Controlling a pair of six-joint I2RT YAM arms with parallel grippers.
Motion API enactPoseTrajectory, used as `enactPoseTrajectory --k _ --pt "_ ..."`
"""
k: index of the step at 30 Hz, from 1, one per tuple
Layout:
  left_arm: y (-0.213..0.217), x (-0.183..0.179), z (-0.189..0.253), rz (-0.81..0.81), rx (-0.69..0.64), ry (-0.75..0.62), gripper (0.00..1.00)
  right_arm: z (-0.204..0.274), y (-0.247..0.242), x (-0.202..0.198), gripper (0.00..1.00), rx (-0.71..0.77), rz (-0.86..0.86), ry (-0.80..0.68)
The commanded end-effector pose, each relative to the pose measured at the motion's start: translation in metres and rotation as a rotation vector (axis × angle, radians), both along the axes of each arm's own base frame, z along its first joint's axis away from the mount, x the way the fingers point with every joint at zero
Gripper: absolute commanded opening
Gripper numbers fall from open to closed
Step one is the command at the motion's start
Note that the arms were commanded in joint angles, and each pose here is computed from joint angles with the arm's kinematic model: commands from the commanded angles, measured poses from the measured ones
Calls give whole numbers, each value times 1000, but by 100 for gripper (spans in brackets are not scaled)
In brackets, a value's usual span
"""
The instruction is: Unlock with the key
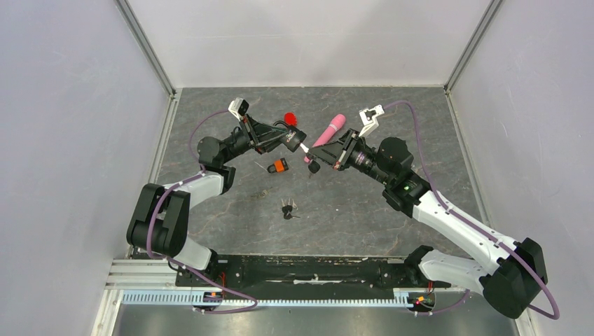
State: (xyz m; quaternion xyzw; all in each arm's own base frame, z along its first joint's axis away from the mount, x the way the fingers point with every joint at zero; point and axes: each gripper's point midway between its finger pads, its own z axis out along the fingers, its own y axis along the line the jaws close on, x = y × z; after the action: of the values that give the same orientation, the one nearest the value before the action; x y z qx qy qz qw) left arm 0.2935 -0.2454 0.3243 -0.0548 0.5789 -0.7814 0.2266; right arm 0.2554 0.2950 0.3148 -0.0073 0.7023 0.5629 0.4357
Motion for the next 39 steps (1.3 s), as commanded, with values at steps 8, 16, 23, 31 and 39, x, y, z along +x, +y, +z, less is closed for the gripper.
enactPoseTrajectory --k 8,16,23,31,39 --pt "2 -15 42 -24 -58 -166 2 15 -14 11 0 16 -74 -47" --pt "3 -13 43 -22 -59 -165 2 17 -17 12 0 16 -77 -52" --pt "3 -16 44 -33 -51 -178 2 20 -10 11 0 32 -38 -57" --pt "2 -16 44 -33 -50 -181 2 22 -3 9 0 40 -5 -61" --pt "2 -17 43 -32 -48 -181 2 25 0 7 0 47 7 -67"
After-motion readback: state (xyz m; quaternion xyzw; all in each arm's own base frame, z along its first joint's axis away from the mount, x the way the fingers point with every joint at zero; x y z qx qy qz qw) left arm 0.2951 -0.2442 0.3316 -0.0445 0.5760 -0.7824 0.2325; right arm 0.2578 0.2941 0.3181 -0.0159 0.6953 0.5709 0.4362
